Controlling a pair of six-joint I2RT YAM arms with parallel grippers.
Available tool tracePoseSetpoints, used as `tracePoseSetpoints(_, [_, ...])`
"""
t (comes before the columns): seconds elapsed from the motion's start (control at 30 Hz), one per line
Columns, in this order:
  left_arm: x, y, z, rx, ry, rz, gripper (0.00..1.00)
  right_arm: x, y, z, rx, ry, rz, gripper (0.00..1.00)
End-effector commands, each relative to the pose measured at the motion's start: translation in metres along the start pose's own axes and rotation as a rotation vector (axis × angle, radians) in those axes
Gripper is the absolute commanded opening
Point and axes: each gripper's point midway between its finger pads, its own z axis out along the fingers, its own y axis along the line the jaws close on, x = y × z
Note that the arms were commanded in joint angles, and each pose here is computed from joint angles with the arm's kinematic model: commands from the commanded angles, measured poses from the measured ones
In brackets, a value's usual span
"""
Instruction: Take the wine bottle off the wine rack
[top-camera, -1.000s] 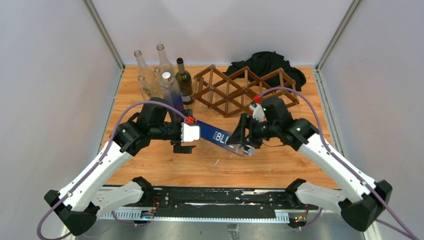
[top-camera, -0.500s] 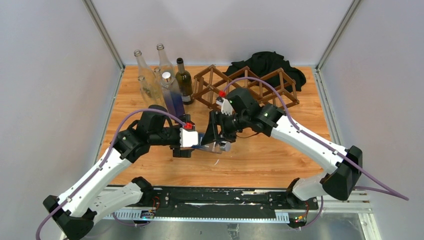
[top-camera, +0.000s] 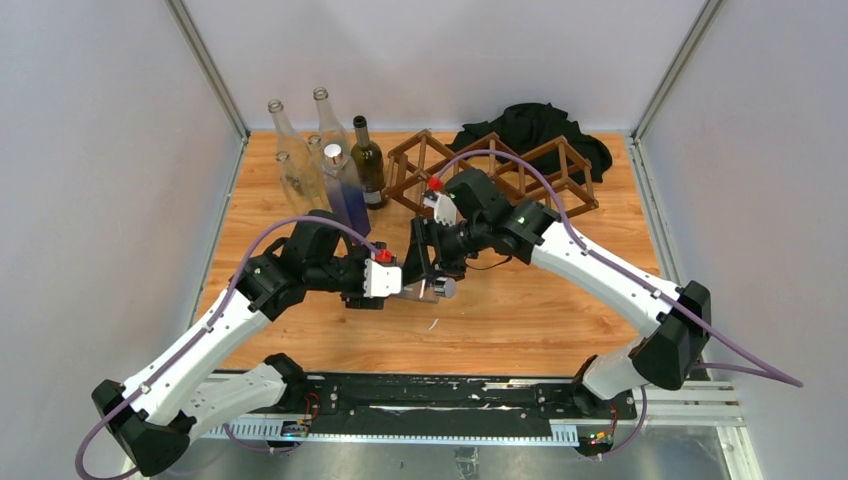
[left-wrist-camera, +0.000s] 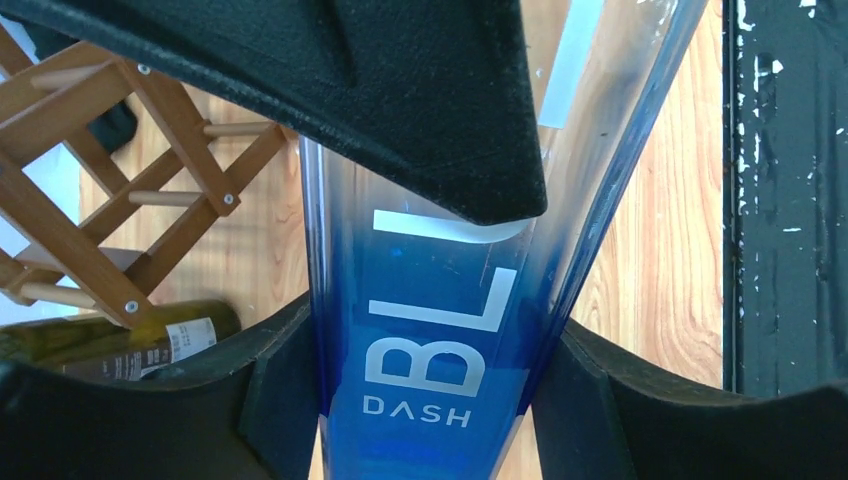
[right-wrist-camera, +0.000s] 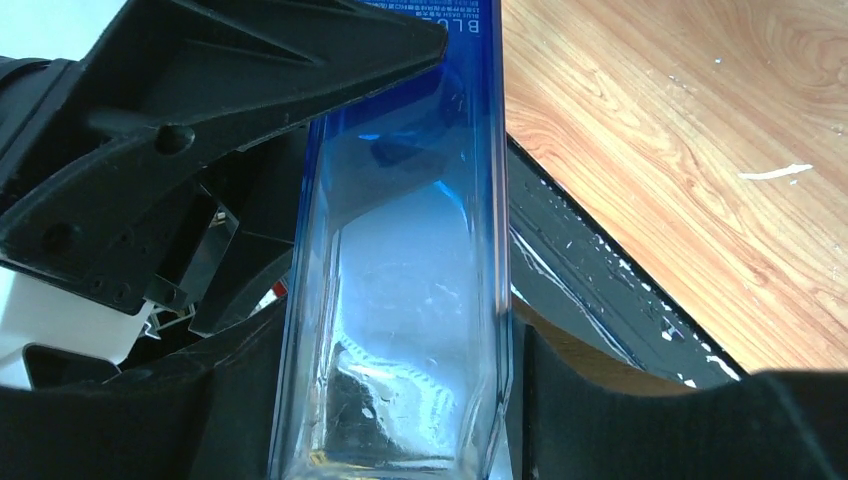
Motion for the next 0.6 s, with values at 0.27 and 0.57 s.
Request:
tracePoseSetpoints(0.27, [-0.031, 0.011, -0.014, -0.075, -0.098, -0.178, 0.0, -0.037, 0.034, -0.071, -0.058, -0.353, -0.294, 0.9])
tracePoseSetpoints(0.57, [-0.056, 0.024, -0.029, -0.08, -0.223, -0.376, 0.0, -0.041, 0.022, -0.11, -0.03, -0.536, -0.36, 0.95])
